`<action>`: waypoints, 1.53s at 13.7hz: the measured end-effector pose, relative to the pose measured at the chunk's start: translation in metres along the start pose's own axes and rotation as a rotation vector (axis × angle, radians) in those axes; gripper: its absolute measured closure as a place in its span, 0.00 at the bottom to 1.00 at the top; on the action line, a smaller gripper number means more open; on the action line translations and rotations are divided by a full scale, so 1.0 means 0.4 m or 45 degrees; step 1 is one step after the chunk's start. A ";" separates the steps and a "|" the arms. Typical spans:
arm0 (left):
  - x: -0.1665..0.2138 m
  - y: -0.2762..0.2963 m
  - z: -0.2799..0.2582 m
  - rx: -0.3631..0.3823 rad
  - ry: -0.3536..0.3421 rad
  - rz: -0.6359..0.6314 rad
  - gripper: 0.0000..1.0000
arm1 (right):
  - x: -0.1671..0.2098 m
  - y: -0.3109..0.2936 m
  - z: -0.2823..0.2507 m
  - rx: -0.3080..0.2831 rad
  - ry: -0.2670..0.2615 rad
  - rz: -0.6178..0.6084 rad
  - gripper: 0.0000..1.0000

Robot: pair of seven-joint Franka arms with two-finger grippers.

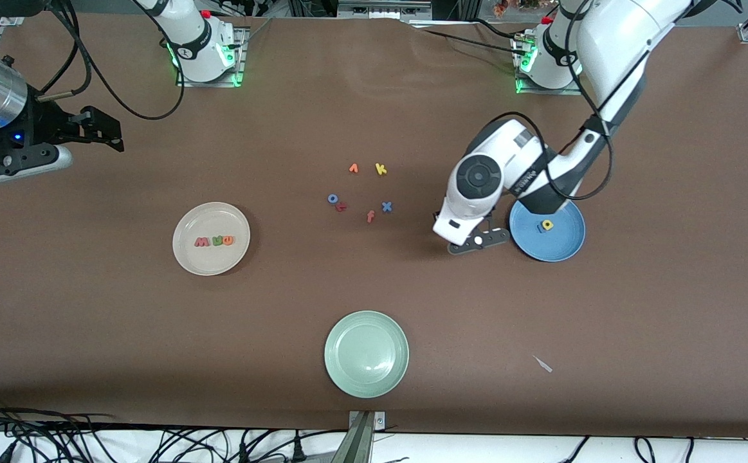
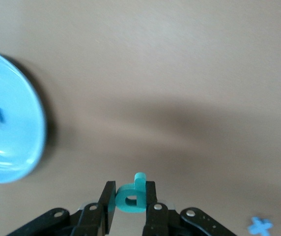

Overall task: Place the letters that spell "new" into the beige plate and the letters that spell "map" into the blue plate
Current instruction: 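Carry the teal d with the left gripper over the blue plate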

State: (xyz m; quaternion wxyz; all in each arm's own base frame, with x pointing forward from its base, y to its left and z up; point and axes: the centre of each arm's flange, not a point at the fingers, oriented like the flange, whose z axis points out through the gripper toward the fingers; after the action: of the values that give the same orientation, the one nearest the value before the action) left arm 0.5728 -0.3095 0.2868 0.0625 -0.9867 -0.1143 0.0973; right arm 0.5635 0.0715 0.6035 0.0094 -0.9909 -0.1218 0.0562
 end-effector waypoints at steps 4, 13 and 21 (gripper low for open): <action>0.079 -0.097 -0.075 -0.008 -0.093 0.176 0.72 | 0.001 -0.006 0.000 0.000 0.001 -0.006 0.00; 0.224 -0.414 0.005 -0.026 -0.276 0.585 0.72 | 0.004 -0.011 0.003 0.000 -0.002 -0.011 0.00; 0.208 -0.441 0.104 -0.039 -0.323 0.594 0.72 | 0.005 -0.012 0.006 -0.001 -0.004 -0.013 0.00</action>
State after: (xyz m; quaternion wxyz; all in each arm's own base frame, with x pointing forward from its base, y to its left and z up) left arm 0.6062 -0.1150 0.2572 0.0085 -0.9671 0.1078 0.2303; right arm 0.5642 0.0768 0.6012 0.0092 -0.9902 -0.1267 0.0578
